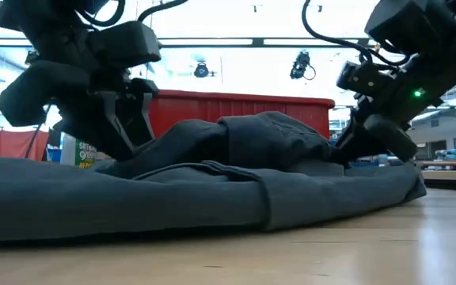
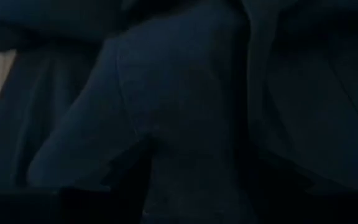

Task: Fold laundry
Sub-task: Fold the black shorts

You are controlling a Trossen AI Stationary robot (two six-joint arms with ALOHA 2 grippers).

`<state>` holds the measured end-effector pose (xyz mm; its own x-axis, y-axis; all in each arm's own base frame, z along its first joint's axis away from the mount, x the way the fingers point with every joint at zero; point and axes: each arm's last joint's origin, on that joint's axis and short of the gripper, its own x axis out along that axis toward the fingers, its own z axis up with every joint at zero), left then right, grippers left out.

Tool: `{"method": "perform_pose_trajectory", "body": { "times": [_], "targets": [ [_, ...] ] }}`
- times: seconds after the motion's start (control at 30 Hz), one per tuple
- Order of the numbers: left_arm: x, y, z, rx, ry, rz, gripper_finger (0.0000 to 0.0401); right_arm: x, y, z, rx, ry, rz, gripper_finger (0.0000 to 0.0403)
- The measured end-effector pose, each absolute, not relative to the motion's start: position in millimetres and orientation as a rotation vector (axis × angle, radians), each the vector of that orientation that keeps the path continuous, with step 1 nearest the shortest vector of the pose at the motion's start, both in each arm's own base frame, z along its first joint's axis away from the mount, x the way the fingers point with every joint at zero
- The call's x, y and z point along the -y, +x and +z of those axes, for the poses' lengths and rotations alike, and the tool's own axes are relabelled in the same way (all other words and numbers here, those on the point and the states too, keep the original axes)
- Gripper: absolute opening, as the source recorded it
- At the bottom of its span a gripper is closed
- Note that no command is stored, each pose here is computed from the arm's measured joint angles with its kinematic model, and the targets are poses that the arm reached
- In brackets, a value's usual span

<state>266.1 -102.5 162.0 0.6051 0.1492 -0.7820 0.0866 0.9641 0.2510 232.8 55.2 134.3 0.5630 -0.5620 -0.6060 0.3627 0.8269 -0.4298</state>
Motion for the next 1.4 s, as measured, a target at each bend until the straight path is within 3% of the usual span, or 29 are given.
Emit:
{"method": "perform_pose_trajectory", "body": {
  "times": [0.1, 0.17, 0.53, 0.9, 1.03, 1.17, 1.33, 1.4],
  "targets": [
    [106, 263, 164, -0.927, 0.232, 0.046, 0.0235, -52, 232, 138, -0.798, -0.248, -0.561, 0.0043],
    [107, 256, 168, -0.938, 0.202, 0.056, 0.0235, -49, 232, 142, -0.798, -0.224, -0.556, 0.0016],
    [110, 246, 190, -0.872, 0.066, 0.082, 0.0236, -19, 229, 170, -0.68, 0.055, -0.65, 0.001],
    [123, 277, 166, -0.75, 0.119, 0.032, 0.0254, 1, 233, 172, -0.681, 0.157, -0.64, 0.001],
    [119, 284, 146, -0.768, 0.118, 0.155, 0.0248, 1, 233, 172, -0.683, 0.16, -0.629, 0.001],
    [112, 287, 134, -0.769, 0.041, 0.3, 0.0199, -3, 232, 172, -0.69, 0.147, -0.613, 0.001],
    [113, 284, 139, -0.803, 0.055, 0.307, 0.0052, -13, 230, 174, -0.736, 0.028, -0.49, 0.001],
    [116, 283, 153, -0.821, 0.073, 0.301, 0.0016, -20, 228, 174, -0.769, -0.049, -0.427, 0.001]
  ]
}}
